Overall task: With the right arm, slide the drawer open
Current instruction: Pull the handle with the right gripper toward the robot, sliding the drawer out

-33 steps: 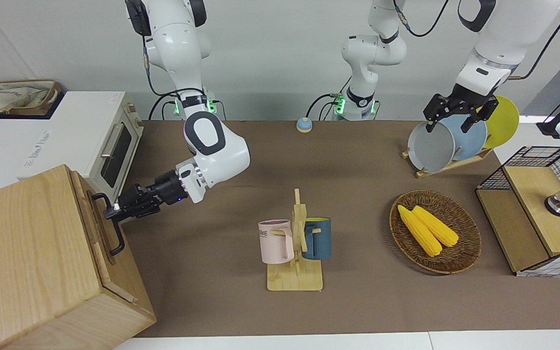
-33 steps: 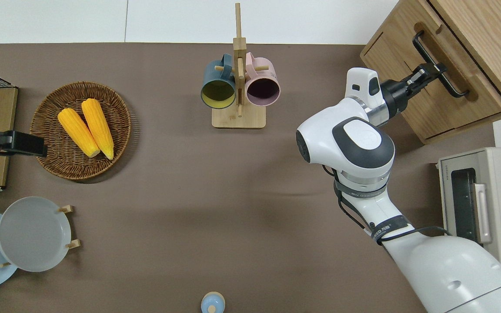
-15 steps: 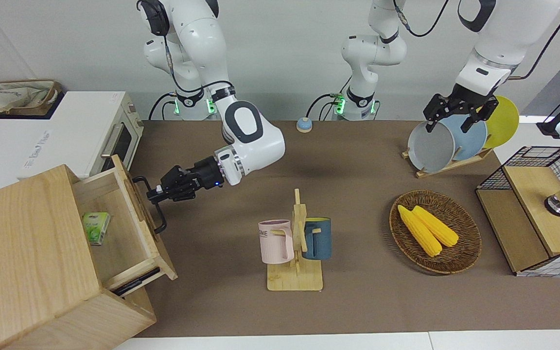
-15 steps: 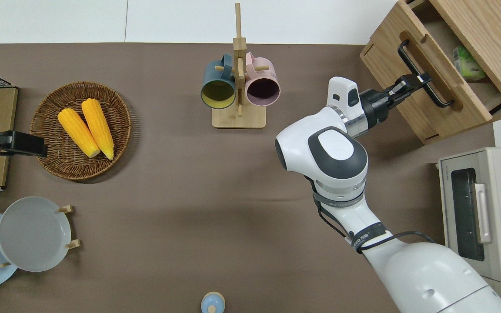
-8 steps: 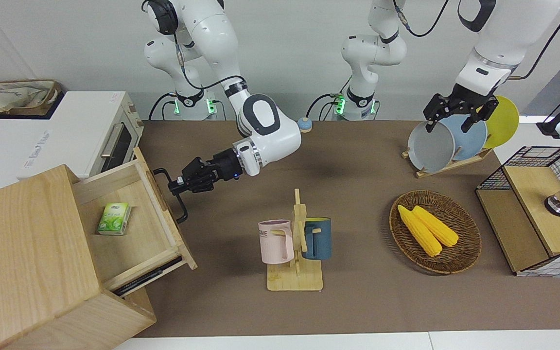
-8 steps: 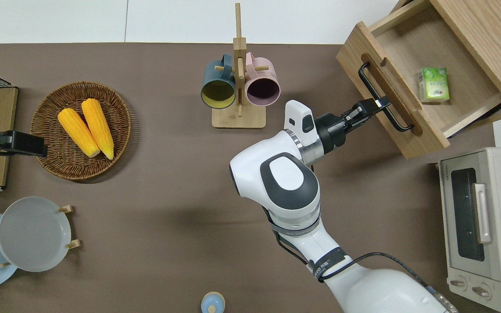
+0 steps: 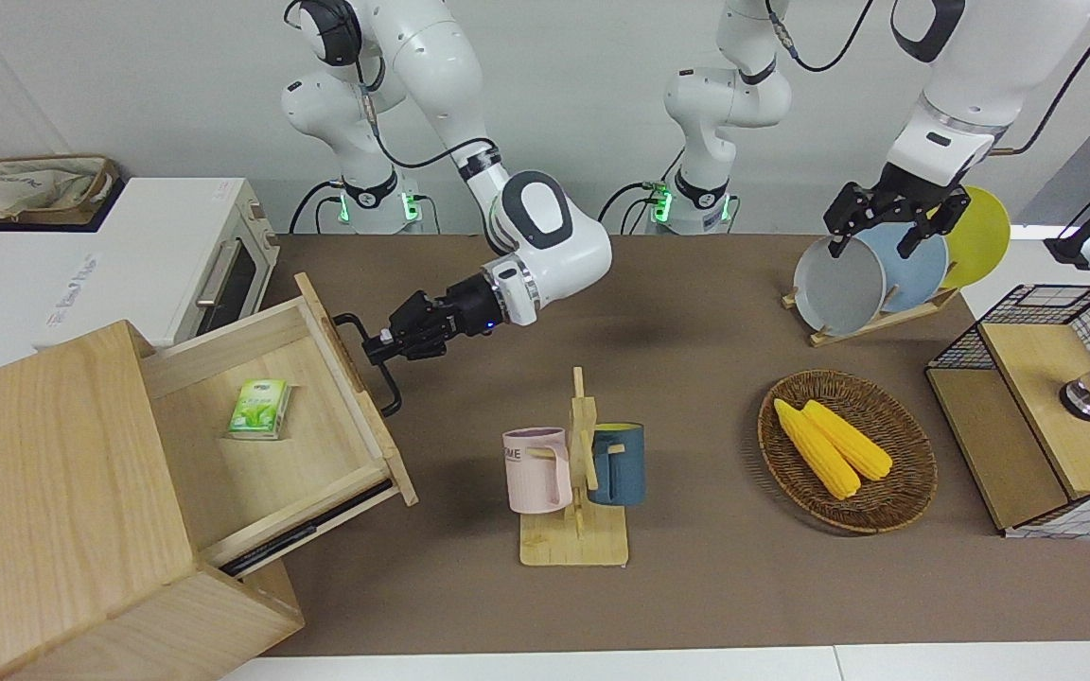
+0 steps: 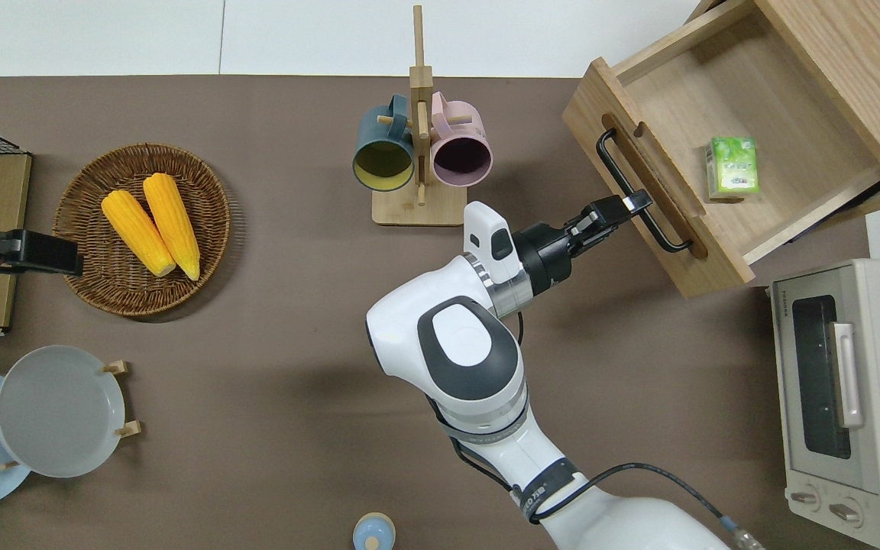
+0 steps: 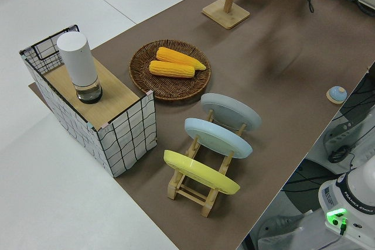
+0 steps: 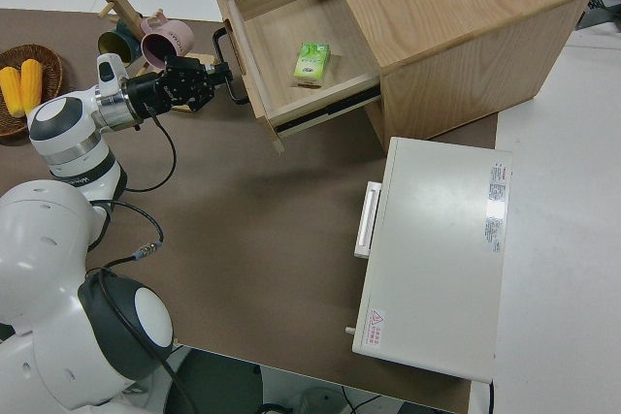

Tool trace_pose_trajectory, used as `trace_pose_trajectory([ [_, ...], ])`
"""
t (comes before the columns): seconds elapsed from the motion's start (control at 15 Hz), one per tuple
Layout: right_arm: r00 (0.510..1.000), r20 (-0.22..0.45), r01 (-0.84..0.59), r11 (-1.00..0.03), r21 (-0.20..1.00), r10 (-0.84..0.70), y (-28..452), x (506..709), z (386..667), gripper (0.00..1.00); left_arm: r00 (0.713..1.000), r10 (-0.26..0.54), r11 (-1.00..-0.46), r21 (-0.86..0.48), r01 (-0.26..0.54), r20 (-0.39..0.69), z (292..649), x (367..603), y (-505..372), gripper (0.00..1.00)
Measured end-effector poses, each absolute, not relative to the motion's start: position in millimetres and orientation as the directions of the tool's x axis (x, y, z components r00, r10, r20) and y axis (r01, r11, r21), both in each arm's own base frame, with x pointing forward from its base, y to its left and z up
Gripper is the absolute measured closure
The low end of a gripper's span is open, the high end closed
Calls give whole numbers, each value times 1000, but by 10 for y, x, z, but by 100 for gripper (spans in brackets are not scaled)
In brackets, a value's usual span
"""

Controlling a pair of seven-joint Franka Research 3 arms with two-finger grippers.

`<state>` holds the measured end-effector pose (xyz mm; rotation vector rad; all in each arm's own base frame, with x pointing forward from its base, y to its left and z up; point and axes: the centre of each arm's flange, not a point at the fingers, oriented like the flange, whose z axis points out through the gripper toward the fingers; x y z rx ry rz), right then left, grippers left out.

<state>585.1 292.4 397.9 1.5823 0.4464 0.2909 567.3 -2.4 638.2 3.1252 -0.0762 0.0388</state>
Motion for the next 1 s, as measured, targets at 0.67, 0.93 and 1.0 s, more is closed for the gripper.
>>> trace_pose_trajectory([
  [0.67,877,-86,108,-20,994,473,3391,5508,3983,81,999,-49,-999,15,-49,25,6382,5673,-24,0],
  [0.93,877,-88,108,-15,994,473,3431,5473,3973,81,999,-49,-999,15,-49,25,6382,5673,-24,0],
  [1.0,877,-88,107,-14,994,472,3431,5472,3972,81,999,-49,-999,15,-49,25,6382,5673,-24,0],
])
